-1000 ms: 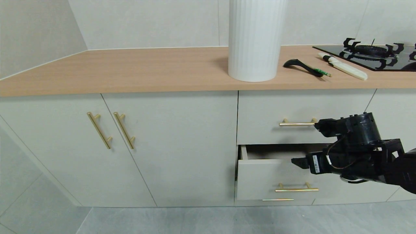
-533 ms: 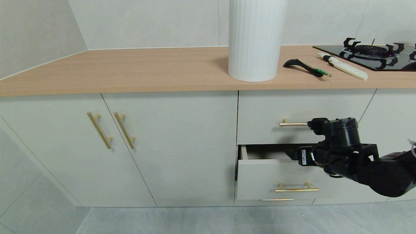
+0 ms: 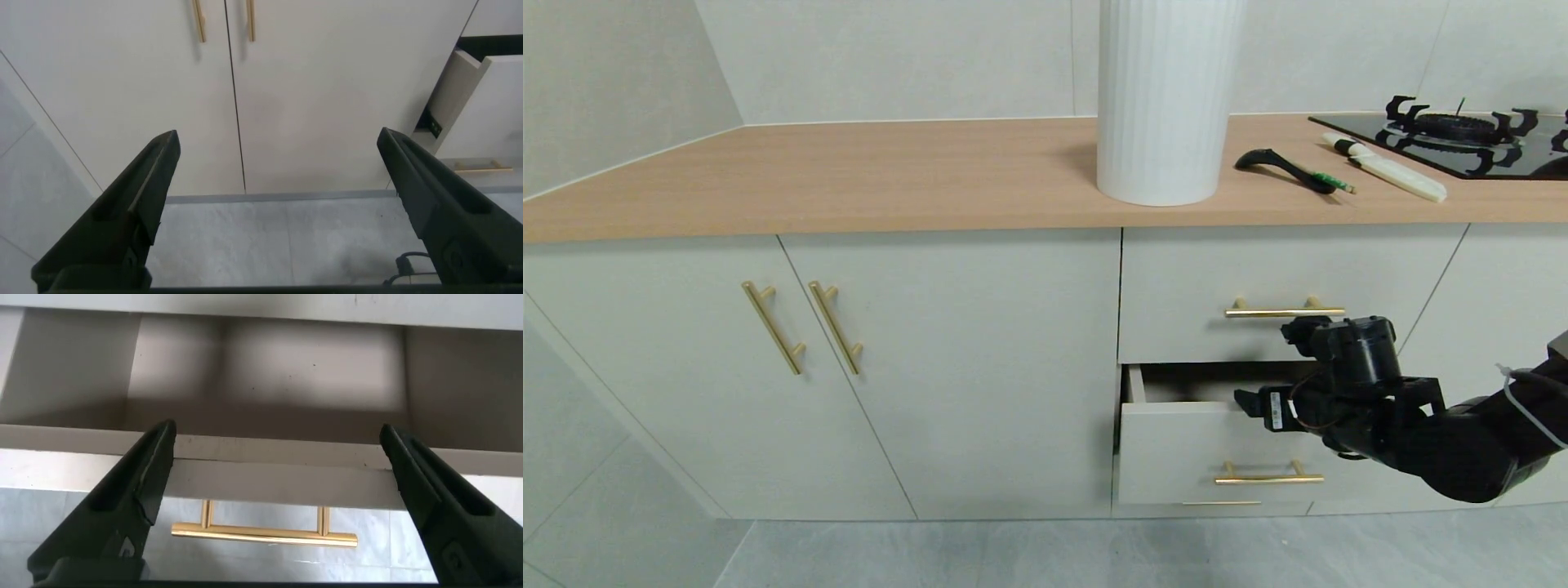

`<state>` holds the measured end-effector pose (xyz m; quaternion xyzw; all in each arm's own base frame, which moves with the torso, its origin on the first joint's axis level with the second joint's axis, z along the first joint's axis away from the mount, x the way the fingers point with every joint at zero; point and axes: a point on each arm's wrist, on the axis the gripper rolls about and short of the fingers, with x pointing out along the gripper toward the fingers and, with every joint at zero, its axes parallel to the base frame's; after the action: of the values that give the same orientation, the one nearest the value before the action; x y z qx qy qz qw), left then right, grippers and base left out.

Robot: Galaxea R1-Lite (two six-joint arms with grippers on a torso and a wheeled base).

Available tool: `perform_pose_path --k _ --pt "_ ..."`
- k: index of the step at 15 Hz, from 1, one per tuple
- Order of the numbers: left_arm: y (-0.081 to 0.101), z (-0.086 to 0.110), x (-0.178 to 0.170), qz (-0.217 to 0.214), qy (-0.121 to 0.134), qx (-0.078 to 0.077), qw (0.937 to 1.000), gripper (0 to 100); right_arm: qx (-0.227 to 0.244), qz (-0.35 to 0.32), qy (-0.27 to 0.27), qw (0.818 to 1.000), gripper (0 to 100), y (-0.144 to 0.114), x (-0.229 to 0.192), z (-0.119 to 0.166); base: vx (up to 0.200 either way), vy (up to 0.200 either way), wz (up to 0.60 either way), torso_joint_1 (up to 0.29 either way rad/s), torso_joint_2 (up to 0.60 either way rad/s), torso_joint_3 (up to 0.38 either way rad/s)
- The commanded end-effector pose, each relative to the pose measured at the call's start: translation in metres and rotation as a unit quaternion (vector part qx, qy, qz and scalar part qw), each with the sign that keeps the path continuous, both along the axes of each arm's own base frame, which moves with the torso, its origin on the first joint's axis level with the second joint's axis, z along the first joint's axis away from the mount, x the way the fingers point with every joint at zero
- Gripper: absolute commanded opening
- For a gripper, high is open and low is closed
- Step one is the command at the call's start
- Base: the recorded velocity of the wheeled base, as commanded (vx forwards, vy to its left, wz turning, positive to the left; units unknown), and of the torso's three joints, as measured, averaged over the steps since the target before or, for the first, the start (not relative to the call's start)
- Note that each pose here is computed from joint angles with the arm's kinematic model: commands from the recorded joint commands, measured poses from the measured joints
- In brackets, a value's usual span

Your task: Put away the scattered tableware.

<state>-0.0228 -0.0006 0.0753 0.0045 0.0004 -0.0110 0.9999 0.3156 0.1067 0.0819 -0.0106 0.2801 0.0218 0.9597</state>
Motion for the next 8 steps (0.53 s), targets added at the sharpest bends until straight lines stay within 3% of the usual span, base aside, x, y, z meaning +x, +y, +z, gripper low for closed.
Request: perform_pose_path --k 1,8 --pt "0.000 0.000 0.000 0.000 0.000 0.000 1.0000 100 -0.004 0.002 0.008 1.000 100 -0.001 -0.003 -0.001 0.000 0.000 0.00 0.000 0.00 0.000" --pt "0.000 0.000 0.000 0.000 0.000 0.000 1.0000 100 -0.012 0.013 0.050 0.999 100 -0.006 -0.019 0.013 0.000 0.000 0.00 0.000 0.00 0.000"
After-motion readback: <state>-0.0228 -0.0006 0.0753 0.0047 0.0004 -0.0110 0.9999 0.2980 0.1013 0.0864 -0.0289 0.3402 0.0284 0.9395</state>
